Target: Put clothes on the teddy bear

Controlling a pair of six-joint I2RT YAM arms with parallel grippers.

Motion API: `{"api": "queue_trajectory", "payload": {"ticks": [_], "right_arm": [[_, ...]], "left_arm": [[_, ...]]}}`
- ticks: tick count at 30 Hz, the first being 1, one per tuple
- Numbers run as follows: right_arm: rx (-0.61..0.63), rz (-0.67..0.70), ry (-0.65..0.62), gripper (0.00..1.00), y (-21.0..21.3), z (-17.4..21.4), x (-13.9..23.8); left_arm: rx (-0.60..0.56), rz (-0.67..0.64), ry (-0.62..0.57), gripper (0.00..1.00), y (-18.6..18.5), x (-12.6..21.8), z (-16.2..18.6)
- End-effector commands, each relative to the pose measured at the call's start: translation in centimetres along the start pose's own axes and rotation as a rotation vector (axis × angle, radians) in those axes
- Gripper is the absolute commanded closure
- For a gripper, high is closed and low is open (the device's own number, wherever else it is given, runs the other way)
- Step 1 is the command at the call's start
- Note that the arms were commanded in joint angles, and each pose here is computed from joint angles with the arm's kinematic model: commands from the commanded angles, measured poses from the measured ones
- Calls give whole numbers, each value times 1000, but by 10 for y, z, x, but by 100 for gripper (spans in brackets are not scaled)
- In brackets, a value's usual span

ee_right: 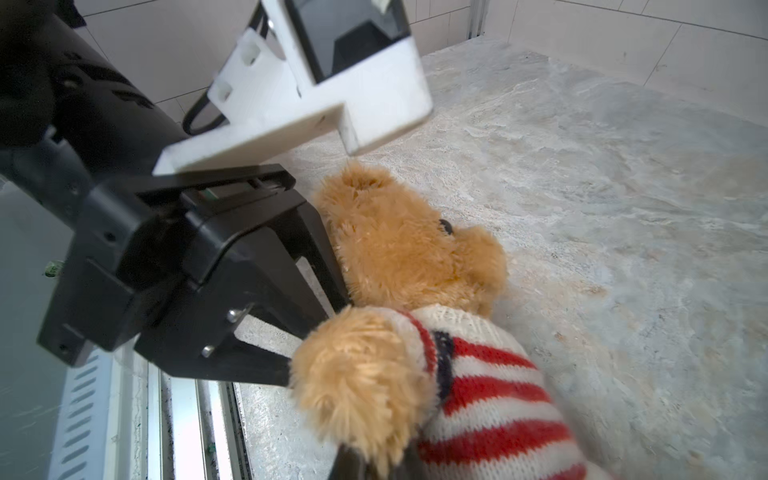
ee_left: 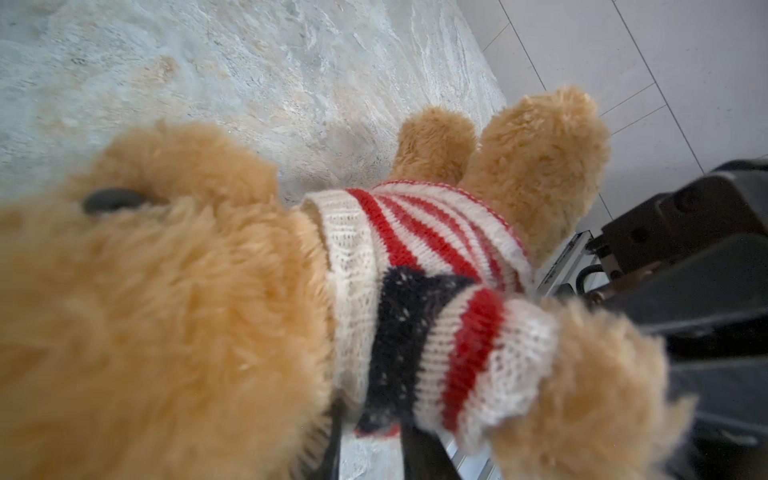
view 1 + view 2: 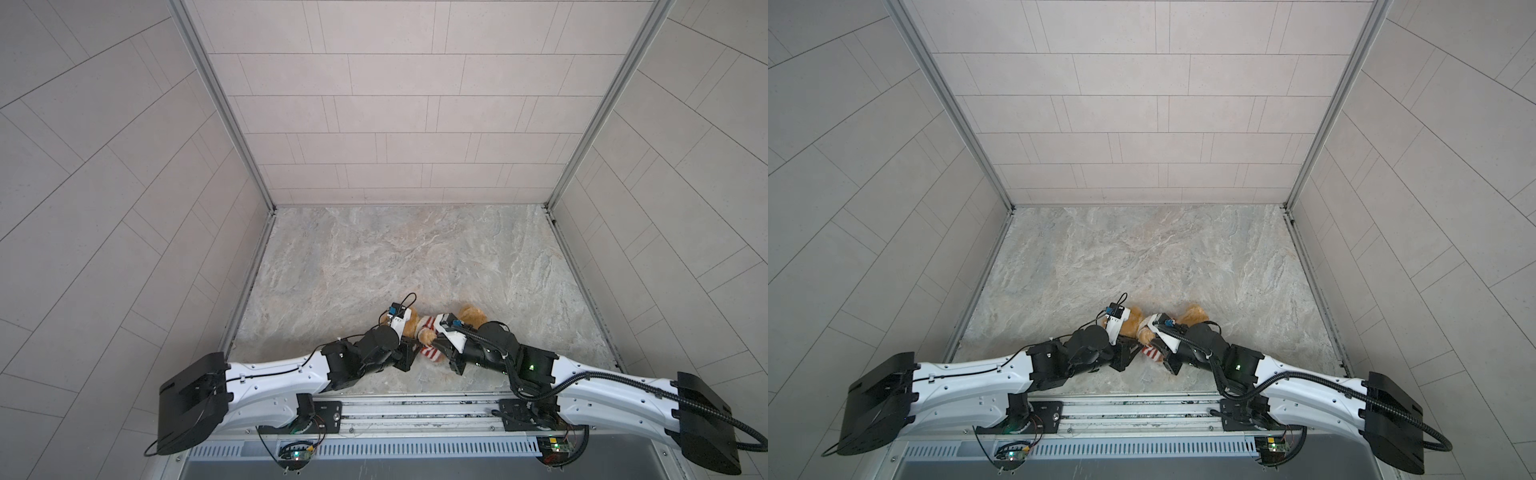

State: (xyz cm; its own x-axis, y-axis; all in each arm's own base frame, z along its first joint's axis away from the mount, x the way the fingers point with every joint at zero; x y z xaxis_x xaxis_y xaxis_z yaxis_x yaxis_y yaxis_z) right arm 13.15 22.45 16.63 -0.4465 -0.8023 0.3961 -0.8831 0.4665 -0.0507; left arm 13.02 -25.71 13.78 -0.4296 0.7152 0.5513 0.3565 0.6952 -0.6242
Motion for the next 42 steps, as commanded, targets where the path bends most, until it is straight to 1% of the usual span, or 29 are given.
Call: {"api": "queue_trajectory", "payload": {"ticks": [1, 3, 5, 9, 11, 14, 19, 24, 25, 31, 33, 34, 38, 40, 42], "right_arm": [[-8, 30, -33, 73, -4, -12, 4], [-3, 66, -19, 64, -8, -15, 7], [5, 99, -12, 59, -11, -19, 10], [18, 157, -12, 54, -15, -27, 13], [27, 158, -21, 51, -14, -31, 13], [40, 141, 0, 50, -11, -31, 7], [49, 130, 42, 52, -8, -27, 3], [64, 164, 61, 52, -7, -21, 10], [66, 165, 61, 54, -6, -20, 11], [83, 178, 80, 86, -7, -19, 11], [89, 173, 76, 97, -7, -20, 12], [90, 169, 72, 100, -6, -21, 13], [77, 131, 21, 100, -2, -33, 17], [62, 100, -20, 100, 1, -43, 19], [41, 65, -65, 100, 5, -55, 21]], "left_arm": [[-2, 48, -44, 77, -15, -7, -12], [4, 54, -36, 81, -16, -11, -10], [9, 58, -32, 83, -16, -14, -9], [14, 65, -29, 85, -18, -17, -9], [15, 65, -28, 86, -17, -18, -9], [18, 70, -28, 87, -18, -18, -9], [29, 66, -43, 88, -16, -17, -10], [40, 55, -54, 89, -11, -17, -9], [42, 56, -56, 89, -11, -17, -9], [38, 44, -70, 88, -10, -16, -11], [35, 36, -74, 85, -8, -16, -11], [30, 31, -77, 82, -8, -16, -12], [0, 7, -76, 63, -7, -17, -14], [-19, -6, -79, 58, -7, -18, -14], [-33, -14, -80, 57, -8, -20, -16]]}}
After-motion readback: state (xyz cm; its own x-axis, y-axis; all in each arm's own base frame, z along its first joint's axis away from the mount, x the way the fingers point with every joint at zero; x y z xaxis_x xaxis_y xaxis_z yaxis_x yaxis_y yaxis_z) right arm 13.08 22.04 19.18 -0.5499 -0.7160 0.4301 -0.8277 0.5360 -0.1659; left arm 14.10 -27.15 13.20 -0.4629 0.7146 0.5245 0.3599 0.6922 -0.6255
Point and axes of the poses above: each gripper's point midway between its finger pads, its own x axis back along the fingers, its own y axis along the line the jaws close on, z = x × y, the point moved 6 cm from there along x, back along the fingers, and after that the axes turned 9 degrees about x, right-handed, at the moved point
